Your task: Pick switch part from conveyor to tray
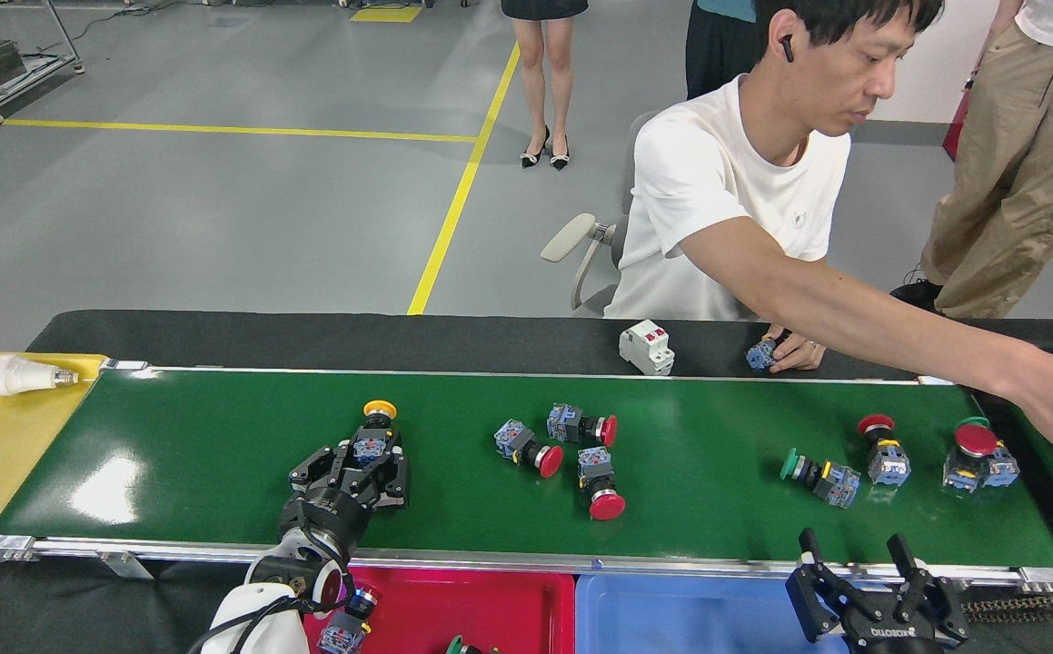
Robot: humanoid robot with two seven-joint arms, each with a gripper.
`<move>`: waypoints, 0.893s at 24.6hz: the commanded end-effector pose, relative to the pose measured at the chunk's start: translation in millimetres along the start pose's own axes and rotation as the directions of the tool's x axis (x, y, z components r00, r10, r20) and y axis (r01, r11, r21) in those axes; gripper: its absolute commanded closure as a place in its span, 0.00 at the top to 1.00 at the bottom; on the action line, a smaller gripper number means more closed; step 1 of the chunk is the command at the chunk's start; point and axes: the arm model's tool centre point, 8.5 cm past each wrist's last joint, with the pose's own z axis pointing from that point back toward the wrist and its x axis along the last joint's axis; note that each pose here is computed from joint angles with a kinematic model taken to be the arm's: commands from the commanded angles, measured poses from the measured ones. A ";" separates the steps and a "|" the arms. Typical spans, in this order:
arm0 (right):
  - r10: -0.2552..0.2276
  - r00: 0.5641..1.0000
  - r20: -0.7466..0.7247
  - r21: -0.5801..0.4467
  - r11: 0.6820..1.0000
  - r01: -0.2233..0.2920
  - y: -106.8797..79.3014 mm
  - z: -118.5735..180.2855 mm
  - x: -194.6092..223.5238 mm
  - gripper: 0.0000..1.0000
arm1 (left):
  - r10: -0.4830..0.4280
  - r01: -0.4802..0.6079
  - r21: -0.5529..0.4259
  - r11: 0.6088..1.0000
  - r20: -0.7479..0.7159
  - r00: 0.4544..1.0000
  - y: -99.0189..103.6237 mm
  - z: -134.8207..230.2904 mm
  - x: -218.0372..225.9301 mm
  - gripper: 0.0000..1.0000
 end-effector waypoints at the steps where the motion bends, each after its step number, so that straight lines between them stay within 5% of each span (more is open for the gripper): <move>1: 0.007 1.000 0.023 0.012 1.000 -0.007 -3.8 -9.7 4.3 0.96 | -0.021 0.018 0.065 0.998 0.038 0.999 17.2 11.5 1.3 0.05; 6: 0.006 0.997 0.074 0.032 0.999 -0.008 -3.3 -31.2 26.8 0.96 | -0.062 0.045 0.132 0.990 0.127 0.990 12.3 89.7 22.4 0.05; 11: 0.012 0.996 0.087 0.055 0.998 -0.017 1.7 -47.6 33.0 0.96 | -0.112 0.099 0.077 0.992 0.183 0.977 -28.1 144.8 24.9 0.11; 12: 0.012 0.996 0.088 0.065 0.998 -0.017 5.2 -47.8 33.5 0.96 | -0.123 0.114 0.058 0.992 0.185 0.975 -35.2 152.0 22.4 0.23; 16: 0.012 0.995 0.096 0.057 0.998 -0.018 1.2 -56.4 38.4 0.96 | -0.132 0.121 0.070 0.990 0.192 0.972 -30.7 153.6 21.5 1.00; 20: 0.018 0.990 0.138 0.091 0.995 -0.031 11.6 -65.7 53.9 0.88 | -0.118 0.103 0.094 0.990 0.167 0.979 -22.8 152.7 17.5 1.00; 22: 0.023 0.986 0.164 0.102 0.994 -0.040 14.4 -70.0 61.6 0.75 | -0.084 0.074 0.095 0.993 0.100 0.991 -20.2 155.9 -2.7 1.00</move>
